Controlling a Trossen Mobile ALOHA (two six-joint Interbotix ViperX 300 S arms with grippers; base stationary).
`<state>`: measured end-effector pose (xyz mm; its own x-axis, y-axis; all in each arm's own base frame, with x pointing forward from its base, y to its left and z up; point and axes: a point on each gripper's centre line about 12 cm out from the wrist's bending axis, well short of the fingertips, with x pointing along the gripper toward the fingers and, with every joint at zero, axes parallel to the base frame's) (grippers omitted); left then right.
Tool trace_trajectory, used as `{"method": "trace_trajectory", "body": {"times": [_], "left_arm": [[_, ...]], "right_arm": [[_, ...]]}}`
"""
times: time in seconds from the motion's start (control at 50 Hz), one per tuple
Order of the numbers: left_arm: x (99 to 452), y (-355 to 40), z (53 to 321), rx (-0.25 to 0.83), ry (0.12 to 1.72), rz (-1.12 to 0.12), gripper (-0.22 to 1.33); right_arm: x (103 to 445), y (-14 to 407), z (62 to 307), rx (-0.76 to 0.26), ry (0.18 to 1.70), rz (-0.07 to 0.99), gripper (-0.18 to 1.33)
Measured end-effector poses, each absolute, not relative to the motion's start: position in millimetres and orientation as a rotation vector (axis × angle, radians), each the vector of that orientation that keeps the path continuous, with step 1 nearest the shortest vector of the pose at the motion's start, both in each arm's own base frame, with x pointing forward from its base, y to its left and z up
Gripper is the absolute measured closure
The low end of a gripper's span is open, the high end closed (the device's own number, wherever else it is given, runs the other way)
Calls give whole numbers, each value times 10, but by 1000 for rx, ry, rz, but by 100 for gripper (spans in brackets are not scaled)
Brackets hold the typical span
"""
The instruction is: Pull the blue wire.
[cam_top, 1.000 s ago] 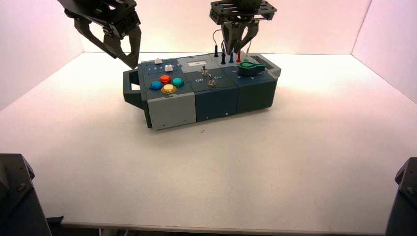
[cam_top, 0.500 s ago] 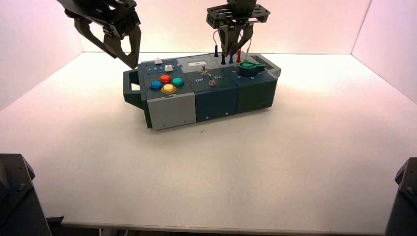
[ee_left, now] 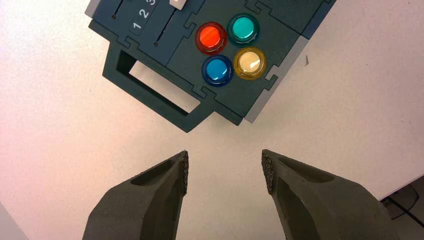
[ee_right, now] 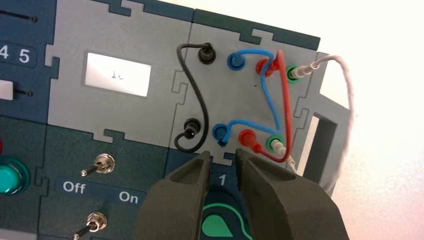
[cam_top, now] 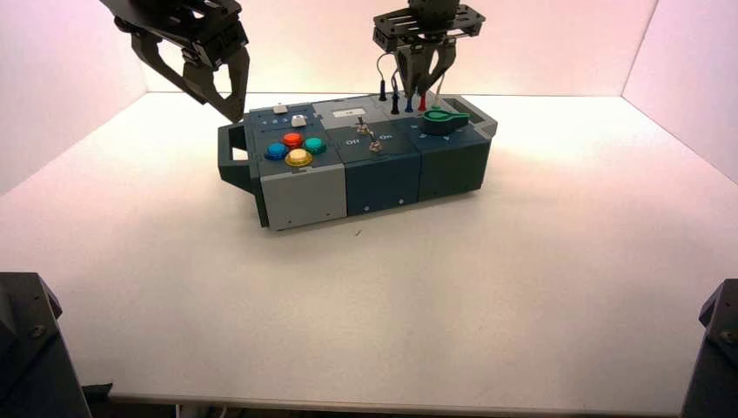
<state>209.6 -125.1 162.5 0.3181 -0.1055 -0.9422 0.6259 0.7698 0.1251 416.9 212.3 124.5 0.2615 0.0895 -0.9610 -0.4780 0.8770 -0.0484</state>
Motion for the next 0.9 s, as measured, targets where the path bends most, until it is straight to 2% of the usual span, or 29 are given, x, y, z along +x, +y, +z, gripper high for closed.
{"method": "trace_trajectory", "body": {"times": [0.36, 0.64, 0.9], "left_arm": [[2095, -1250, 1625, 528, 1158, -511, -16], [2094, -1250, 1616, 528, 1163, -510, -16], [2096, -1251, 1617, 529, 1161, -511, -16]], "right_arm": [[4256, 2169, 1171, -362, 1259, 394, 54], [4319, 2185, 1130, -360, 1258, 391, 59], [4317, 2166, 1060, -363, 1284, 385, 77]]}}
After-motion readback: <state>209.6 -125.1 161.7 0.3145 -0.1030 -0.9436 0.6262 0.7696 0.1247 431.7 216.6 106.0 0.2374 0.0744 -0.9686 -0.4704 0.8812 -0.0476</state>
